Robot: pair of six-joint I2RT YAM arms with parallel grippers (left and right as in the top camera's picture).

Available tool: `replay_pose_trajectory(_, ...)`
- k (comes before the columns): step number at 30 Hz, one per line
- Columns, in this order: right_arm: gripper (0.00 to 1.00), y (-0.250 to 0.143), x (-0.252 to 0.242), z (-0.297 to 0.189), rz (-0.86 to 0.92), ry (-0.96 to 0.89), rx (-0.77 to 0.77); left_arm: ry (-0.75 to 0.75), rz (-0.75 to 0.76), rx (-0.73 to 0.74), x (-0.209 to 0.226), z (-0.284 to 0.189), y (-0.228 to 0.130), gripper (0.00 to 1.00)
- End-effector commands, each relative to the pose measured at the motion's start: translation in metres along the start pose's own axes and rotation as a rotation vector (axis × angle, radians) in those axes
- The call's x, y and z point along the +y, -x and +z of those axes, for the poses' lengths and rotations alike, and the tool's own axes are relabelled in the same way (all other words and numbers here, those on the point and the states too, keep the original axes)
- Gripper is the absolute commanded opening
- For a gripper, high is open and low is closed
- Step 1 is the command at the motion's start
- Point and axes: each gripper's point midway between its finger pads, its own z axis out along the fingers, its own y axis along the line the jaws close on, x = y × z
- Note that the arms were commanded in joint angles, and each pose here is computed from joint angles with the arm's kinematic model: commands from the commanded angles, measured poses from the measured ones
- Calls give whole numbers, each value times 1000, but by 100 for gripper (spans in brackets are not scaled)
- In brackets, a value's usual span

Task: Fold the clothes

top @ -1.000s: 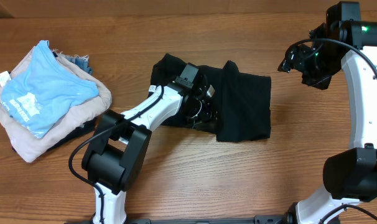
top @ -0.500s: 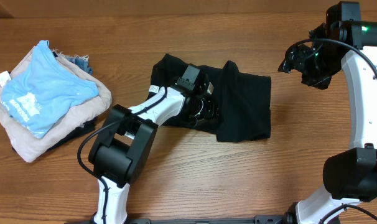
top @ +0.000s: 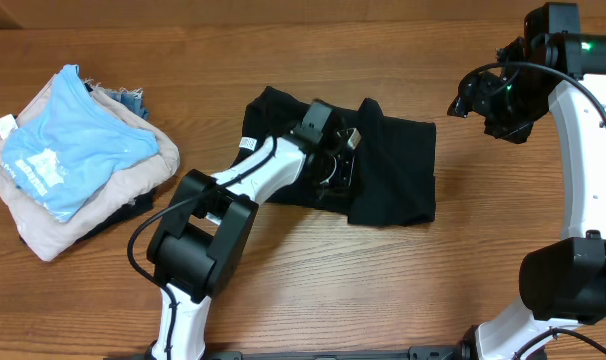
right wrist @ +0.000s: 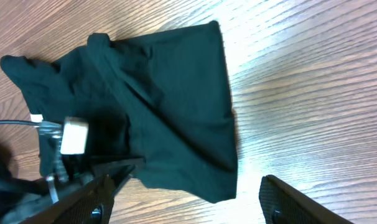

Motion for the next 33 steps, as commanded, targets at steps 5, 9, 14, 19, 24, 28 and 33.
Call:
replay_pose_trajectory(5, 80, -8, -11, 4, 0, -63, 28, 145, 165, -122, 3, -46, 49, 4)
replay_pose_trajectory(9, 74, -35, -27, 29, 29, -100, 149, 173, 175, -101, 8, -45, 44, 5)
replay_pose_trajectory(14, 57, -71, -27, 68, 5, -31, 294, 178, 168, -73, 8, -43, 36, 34)
replay_pose_trajectory(19, 56, -107, -17, 100, -34, 35, 400, 189, 157, -44, 10, -42, 28, 40)
replay_pose_trajectory(24, 35, -139, -21, 139, -25, 10, 443, 187, 161, -44, 10, -42, 28, 6)
replay_pose_trajectory(28, 14, -149, -38, 167, 30, -32, 411, 174, 160, -41, 8, -44, 28, 4)
replay_pose_trajectory(33, 6, -152, -55, 168, 21, -117, 392, 128, 253, -148, -12, -73, 66, 31)
